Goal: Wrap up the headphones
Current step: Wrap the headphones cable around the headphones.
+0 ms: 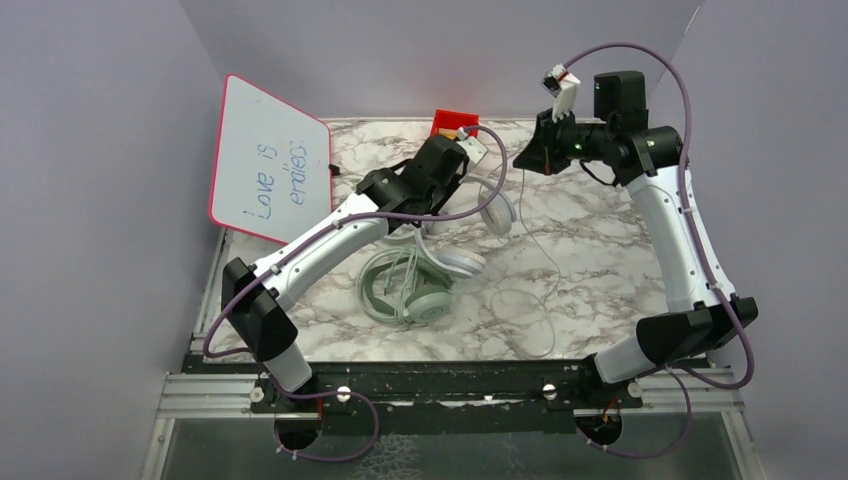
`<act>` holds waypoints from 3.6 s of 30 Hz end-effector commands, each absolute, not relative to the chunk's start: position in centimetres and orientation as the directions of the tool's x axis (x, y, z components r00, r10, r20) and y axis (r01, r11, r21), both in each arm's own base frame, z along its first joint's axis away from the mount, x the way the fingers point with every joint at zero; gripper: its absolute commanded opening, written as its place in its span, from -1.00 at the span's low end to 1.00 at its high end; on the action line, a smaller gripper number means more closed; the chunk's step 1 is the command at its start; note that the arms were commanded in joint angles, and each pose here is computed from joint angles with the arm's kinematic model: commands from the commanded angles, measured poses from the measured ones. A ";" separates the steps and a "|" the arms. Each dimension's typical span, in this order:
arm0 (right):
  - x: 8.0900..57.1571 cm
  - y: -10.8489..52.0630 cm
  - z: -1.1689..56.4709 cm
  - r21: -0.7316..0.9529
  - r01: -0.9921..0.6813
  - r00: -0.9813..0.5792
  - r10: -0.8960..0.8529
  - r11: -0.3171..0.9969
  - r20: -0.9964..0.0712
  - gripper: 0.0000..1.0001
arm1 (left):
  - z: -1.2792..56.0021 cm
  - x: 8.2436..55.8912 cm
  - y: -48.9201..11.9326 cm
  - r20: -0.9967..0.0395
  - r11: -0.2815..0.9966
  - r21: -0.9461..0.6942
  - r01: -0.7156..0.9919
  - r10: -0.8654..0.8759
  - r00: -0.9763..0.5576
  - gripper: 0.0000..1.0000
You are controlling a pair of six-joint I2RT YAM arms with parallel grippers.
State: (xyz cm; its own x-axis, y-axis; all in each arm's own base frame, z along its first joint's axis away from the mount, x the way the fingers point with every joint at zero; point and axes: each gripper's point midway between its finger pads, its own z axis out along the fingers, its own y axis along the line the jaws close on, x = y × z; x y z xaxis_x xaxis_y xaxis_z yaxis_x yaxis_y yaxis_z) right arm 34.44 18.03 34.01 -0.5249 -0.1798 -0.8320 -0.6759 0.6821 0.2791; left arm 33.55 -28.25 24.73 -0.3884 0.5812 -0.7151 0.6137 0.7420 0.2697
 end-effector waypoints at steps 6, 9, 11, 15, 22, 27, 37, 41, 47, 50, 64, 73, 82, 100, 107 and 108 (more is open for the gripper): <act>31.8 17.8 33.7 0.328 -0.607 -0.637 -0.197 0.723 -0.745 -0.99 | 32.4 37.7 -25.2 -0.845 0.893 0.390 0.225 0.445 -0.298 -1.00; 31.0 19.3 34.8 0.417 -0.613 -0.659 -0.143 0.671 -0.738 -0.99 | 33.8 38.6 -25.0 -0.887 0.920 0.365 0.143 0.390 -0.246 -1.00; 30.6 20.6 35.9 0.485 -0.629 -0.663 -0.093 0.608 -0.743 -0.99 | 34.9 39.0 -25.2 -0.925 0.947 0.306 0.098 0.320 -0.205 -1.00; 30.2 22.8 38.0 0.611 -0.628 -0.690 0.017 0.482 -0.724 -0.99 | 37.1 39.8 -26.4 -0.978 0.985 0.167 0.039 0.170 -0.119 -1.00; 30.5 24.0 40.6 0.704 -0.587 -0.703 0.180 0.401 -0.688 -0.95 | 39.6 40.6 -28.9 -1.000 1.000 0.008 -0.022 0.007 -0.023 -1.00; 30.5 23.8 40.2 0.713 -0.569 -0.692 0.231 0.409 -0.684 -0.94 | 41.0 41.3 -29.7 -0.997 0.995 -0.081 -0.052 -0.080 0.016 -1.00; 30.1 22.9 39.5 0.644 -0.620 -0.600 0.259 0.447 -0.757 -0.79 | 45.5 40.6 -29.9 -0.971 0.974 -0.225 -0.002 -0.224 0.079 -1.00; 30.0 22.7 39.6 0.615 -0.644 -0.564 0.261 0.455 -0.783 -0.72 | 46.8 40.0 -30.1 -0.964 0.967 -0.250 0.043 -0.253 0.085 -1.00; 28.8 22.3 39.1 0.595 -0.663 -0.540 0.261 0.454 -0.801 -0.64 | 48.4 39.4 -29.8 -0.967 0.970 -0.232 0.071 -0.238 0.090 -1.00; 28.1 22.2 38.4 0.597 -0.661 -0.544 0.259 0.454 -0.798 -0.64 | 48.6 39.4 -29.7 -0.971 0.974 -0.215 0.067 -0.221 0.090 -1.00; 26.6 22.0 35.5 0.532 -0.734 -0.464 0.260 0.422 -0.847 -0.24 | 51.2 38.9 -29.5 -0.958 0.961 -0.260 0.096 -0.269 0.099 -1.00; 26.4 22.4 31.3 0.504 -0.772 -0.434 0.259 0.387 -0.863 0.13 | 53.3 37.2 -29.4 -0.943 0.936 -0.300 0.183 -0.320 0.087 -1.00; 24.4 22.2 27.6 0.475 -0.807 -0.410 0.246 0.352 -0.878 0.32 | 53.7 36.4 -29.3 -0.945 0.929 -0.299 0.218 -0.320 0.069 -1.00; 23.0 23.2 21.4 0.485 -0.837 -0.456 0.165 0.255 -0.874 0.41 | 54.6 35.8 -29.2 -0.939 0.916 -0.317 0.247 -0.340 0.053 -1.00; 22.8 23.5 18.4 0.530 -0.814 -0.506 0.157 0.236 -0.848 0.31 | 54.9 35.6 -29.2 -0.936 0.911 -0.324 0.257 -0.347 0.051 -1.00; 22.8 23.5 18.0 0.529 -0.815 -0.505 0.158 0.236 -0.848 0.30 | 55.0 35.5 -29.2 -0.935 0.908 -0.327 0.263 -0.351 0.049 -1.00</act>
